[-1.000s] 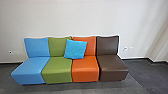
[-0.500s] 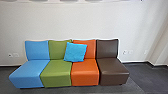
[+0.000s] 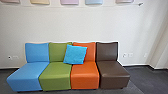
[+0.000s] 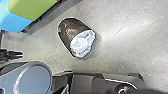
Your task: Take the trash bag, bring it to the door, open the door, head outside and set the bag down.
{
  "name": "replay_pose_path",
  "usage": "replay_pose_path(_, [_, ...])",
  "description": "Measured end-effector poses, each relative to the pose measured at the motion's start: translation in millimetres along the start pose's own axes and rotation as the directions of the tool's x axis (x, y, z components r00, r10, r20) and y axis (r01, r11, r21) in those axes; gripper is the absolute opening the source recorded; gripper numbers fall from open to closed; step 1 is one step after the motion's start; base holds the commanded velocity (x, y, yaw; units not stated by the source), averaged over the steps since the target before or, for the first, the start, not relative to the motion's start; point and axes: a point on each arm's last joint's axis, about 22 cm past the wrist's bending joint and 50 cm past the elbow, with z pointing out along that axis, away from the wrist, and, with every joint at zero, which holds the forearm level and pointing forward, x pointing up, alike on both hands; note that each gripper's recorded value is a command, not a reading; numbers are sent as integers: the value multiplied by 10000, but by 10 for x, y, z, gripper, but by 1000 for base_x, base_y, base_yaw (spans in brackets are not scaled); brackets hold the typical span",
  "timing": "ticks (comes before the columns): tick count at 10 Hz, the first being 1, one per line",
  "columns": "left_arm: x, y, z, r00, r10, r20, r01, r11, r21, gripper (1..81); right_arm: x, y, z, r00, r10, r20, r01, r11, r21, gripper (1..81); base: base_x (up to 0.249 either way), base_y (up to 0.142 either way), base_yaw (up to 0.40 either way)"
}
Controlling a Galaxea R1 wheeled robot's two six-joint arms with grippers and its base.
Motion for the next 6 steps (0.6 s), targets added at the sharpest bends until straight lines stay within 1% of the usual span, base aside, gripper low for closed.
replay_pose_path(2, [143, 16, 160, 10000, 24, -66, -25, 10000, -93, 811, 177, 106, -57, 9998, -38, -173, 37, 10000, -56, 811, 0, 0, 0])
replay_pose_path(4, [126, -12, 397, 9999, -32, 157, 35, 9999, -163, 811, 330, 187, -42, 9998, -48, -218, 47, 10000, -43, 811, 0, 0, 0])
replay_pose_path(5, [174, -34, 480, 9998, -21, 214, 25, 9998, -172, 811, 454, 205, 16, 9994, -93, -339, 94, 10000, 13, 811, 0, 0, 0])
replay_pose_path(6, [256, -21, 522, 9998, 30, 176, -26, 9998, -214, 811, 559, 201, 69, 9990, -176, -400, 179, 9998, 75, 811, 0, 0, 0])
